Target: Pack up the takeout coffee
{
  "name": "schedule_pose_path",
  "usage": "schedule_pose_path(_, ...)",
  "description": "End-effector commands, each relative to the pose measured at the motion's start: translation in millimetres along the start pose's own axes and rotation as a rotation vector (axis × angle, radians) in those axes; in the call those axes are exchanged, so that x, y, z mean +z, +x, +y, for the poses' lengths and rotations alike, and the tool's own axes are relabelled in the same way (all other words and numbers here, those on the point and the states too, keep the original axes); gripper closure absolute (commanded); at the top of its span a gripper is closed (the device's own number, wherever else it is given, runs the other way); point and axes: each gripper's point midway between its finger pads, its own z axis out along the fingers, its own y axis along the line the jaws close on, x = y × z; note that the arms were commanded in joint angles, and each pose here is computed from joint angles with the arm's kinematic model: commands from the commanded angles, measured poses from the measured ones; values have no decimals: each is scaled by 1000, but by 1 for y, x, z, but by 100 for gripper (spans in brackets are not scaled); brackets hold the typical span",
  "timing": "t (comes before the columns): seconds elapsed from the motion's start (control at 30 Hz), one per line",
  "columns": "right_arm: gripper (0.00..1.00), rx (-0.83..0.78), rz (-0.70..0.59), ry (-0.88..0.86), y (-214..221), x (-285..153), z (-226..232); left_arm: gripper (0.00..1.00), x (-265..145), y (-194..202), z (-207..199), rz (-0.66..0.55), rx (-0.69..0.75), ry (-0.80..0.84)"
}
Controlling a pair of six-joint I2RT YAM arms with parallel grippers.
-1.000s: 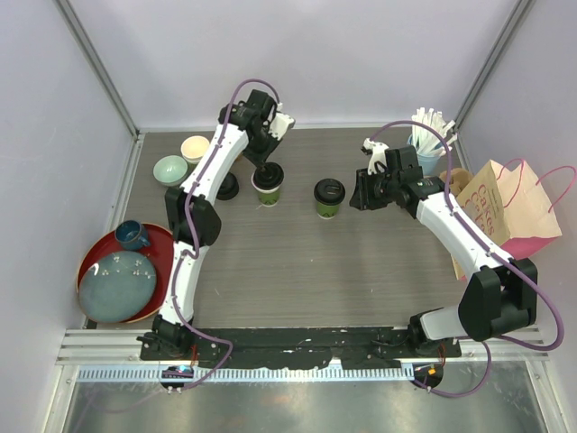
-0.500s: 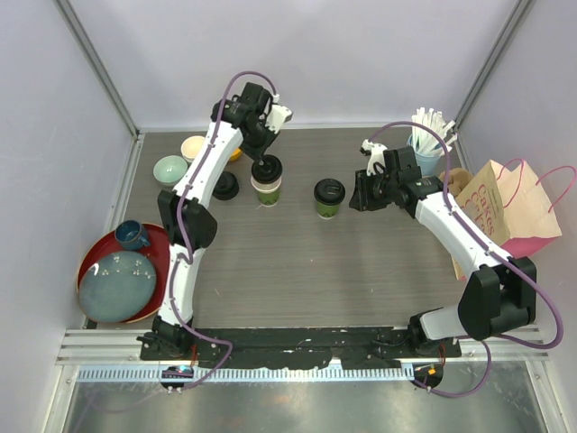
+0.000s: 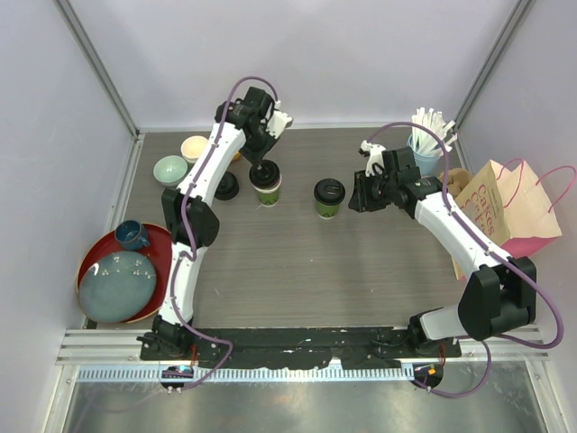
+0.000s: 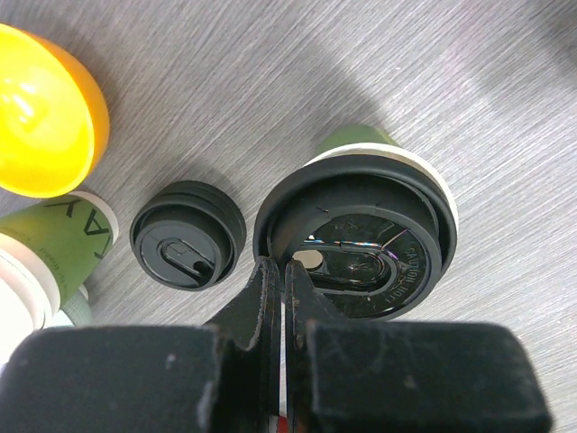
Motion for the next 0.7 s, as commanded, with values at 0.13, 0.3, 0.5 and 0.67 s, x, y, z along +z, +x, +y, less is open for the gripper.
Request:
schedule_pose_path(0.13, 65, -39, -39, 1, -14, -4, 4, 100, 11, -3, -1, -1, 16, 17)
schedule_pose_path(0.3, 65, -41, -35, 3, -13, -3, 4, 100, 14, -3, -8, -1, 20, 53)
schedule_pose_path(0.5, 65, -48, -30, 0, -12, -2, 5, 100, 11, 6, -14, 35, 39, 75)
schedule_pose_path(0.67, 65, -43, -28, 1, -12, -1, 5, 100, 13, 18, -15, 86, 53, 78)
